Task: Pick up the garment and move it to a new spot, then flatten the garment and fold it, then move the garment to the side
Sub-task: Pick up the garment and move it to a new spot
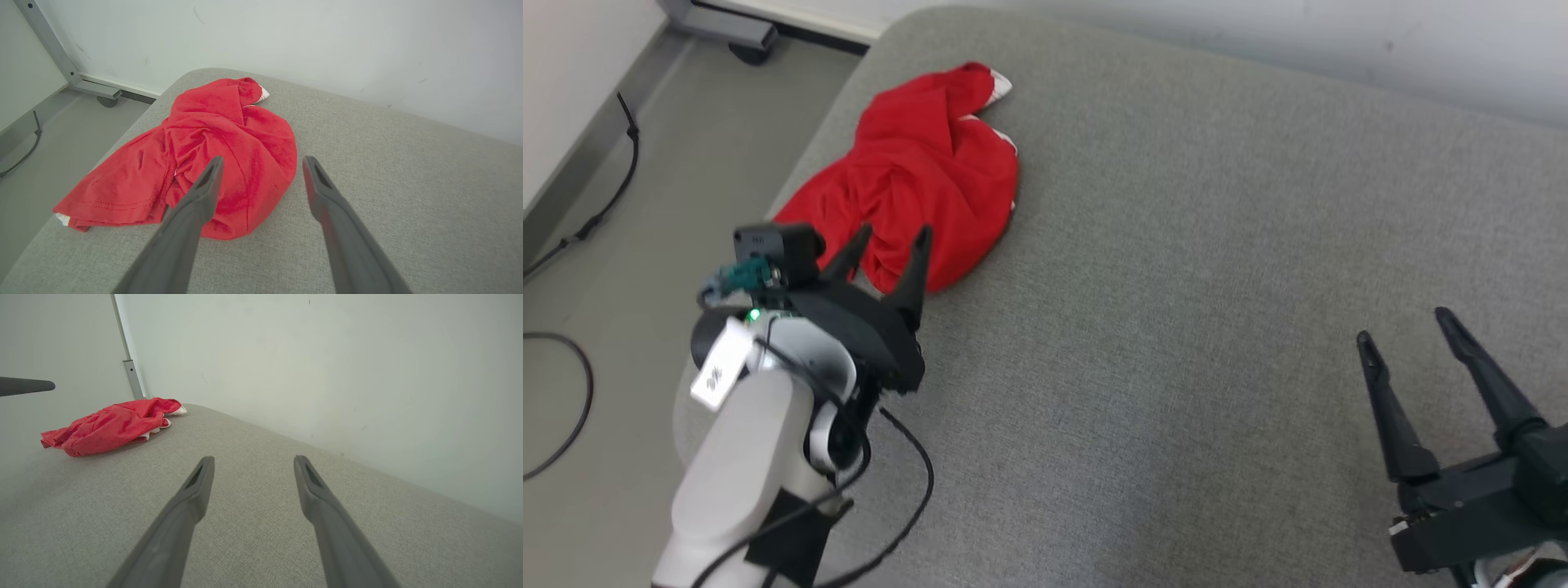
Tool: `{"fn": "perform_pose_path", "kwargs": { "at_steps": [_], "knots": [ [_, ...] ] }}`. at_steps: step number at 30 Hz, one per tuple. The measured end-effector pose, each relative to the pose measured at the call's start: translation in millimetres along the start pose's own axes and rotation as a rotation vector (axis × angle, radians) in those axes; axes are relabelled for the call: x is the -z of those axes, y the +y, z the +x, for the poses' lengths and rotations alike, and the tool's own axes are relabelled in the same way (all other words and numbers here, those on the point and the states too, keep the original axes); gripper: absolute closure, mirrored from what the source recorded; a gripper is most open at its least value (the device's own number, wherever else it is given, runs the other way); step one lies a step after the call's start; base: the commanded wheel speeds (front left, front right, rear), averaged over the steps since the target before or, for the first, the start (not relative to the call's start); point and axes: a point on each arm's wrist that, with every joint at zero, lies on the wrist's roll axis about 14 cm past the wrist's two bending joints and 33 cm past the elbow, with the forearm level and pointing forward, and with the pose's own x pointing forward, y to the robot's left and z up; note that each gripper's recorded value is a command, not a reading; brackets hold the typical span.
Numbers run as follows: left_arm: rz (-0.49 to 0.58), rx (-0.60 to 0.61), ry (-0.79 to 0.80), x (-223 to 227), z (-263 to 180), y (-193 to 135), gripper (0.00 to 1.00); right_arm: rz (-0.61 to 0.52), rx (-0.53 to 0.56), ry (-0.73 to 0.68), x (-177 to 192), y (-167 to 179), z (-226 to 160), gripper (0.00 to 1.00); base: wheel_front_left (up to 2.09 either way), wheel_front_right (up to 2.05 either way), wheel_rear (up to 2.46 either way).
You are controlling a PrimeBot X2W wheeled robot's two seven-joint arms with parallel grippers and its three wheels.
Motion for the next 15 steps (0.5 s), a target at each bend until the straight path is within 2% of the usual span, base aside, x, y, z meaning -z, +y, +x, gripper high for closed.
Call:
{"fn": "perform_pose_path", "kwargs": {
  "at_steps": [6, 10, 15],
  "knots": [
    [0.051, -0.041, 0.110, 12.7, 33.9, 9.6, 0.00, -0.023, 0.032, 0.051, 16.4, -19.2, -2.7, 0.00, 0.00, 0.00, 0.00],
    [0.122, -0.109, 0.242, 45.7, 49.8, 27.2, 0.00, -0.013, 0.027, 0.089, 31.1, -25.1, 1.2, 0.00, 0.00, 0.00, 0.00],
    [0.147, -0.148, 0.330, 69.2, 62.9, 35.8, 0.00, -0.012, 0.049, 0.106, 40.5, -38.0, 6.3, 0.00, 0.00, 0.00, 0.00]
  ]
}}
